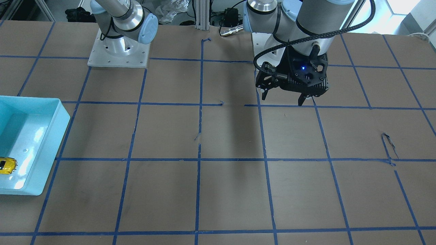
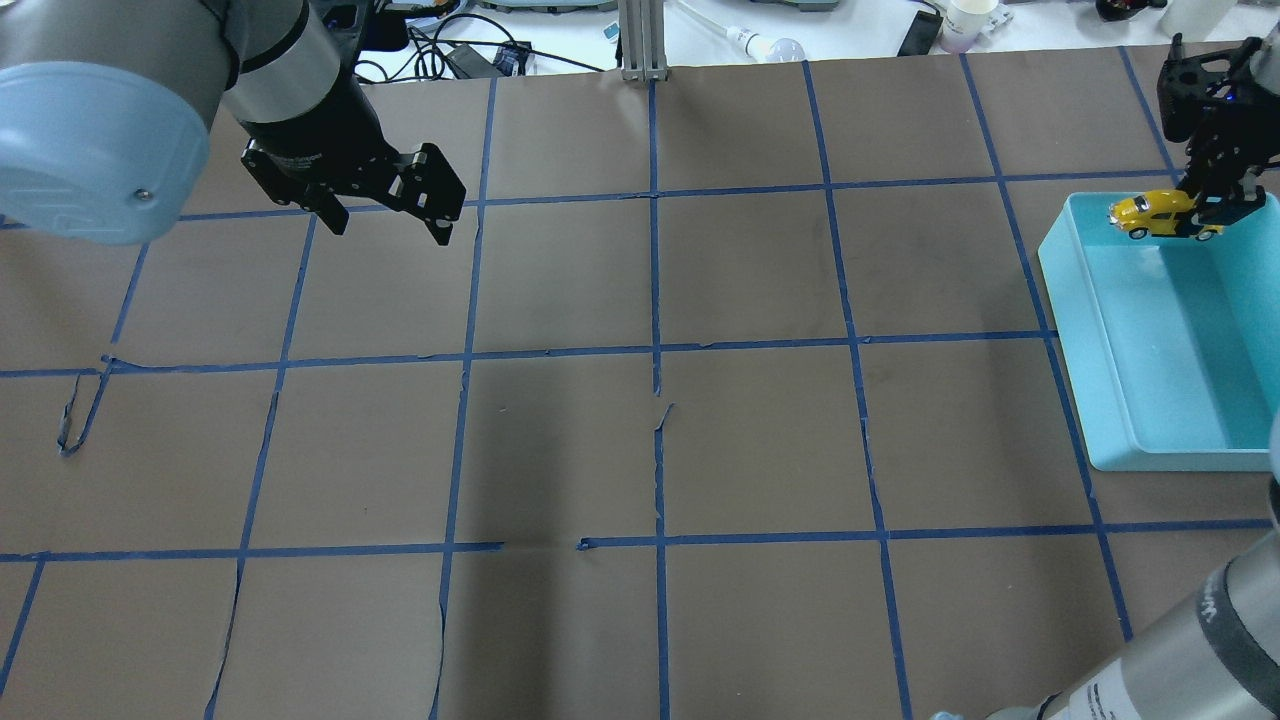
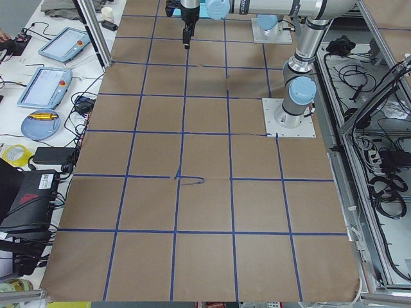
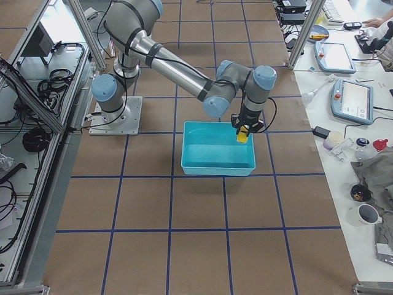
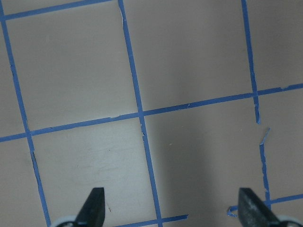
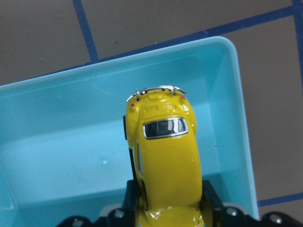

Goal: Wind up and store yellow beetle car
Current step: 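Lower the car into the blue bin and open the right gripper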

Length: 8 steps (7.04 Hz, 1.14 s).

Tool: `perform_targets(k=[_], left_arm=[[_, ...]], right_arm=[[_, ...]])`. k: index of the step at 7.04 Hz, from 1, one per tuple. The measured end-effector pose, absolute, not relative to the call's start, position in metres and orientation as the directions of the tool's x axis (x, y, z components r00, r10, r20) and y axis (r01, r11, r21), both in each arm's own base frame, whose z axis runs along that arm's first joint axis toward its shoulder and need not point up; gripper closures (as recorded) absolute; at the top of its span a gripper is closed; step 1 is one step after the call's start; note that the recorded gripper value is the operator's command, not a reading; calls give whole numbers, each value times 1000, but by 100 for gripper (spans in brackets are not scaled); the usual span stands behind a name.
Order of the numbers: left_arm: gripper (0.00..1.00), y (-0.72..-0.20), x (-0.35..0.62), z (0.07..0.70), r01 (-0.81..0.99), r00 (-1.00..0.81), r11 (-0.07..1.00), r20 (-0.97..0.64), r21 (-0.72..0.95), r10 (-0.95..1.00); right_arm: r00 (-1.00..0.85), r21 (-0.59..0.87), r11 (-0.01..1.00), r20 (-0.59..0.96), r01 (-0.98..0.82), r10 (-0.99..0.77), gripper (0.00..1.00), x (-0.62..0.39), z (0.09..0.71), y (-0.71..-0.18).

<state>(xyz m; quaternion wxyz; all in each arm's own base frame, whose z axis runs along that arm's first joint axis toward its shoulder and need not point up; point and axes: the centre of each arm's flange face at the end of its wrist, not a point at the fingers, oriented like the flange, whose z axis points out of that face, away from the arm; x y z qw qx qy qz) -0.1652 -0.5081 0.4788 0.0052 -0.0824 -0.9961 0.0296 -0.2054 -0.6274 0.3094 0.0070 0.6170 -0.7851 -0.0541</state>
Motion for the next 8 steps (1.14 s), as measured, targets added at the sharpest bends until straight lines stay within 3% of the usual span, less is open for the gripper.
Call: perform_targets(k=[3,4,5,6,8], left_arm=[[0,-508,-165,479,164,-986,985,5,-60,164],[0,-508,-165,479,164,-986,985,5,-60,164],[0,-508,-165,479,164,-986,985,5,-60,164],[0,-508,-165,479,164,-986,985,5,-61,164],[0,-508,-165,479,164,-986,985,6,-61,165]], right_arm=[[-242,95,232,-115,-968,-964,100,-216,266,-594],[-250,92,239,-131,-967,-959,79,-217,248,-583],[-260,87,250,-143,-964,-955,51,-219,233,-572],[-266,88,256,-141,-963,-953,14,-220,224,-566],[-272,90,261,-139,-961,-952,1,-220,219,-562]])
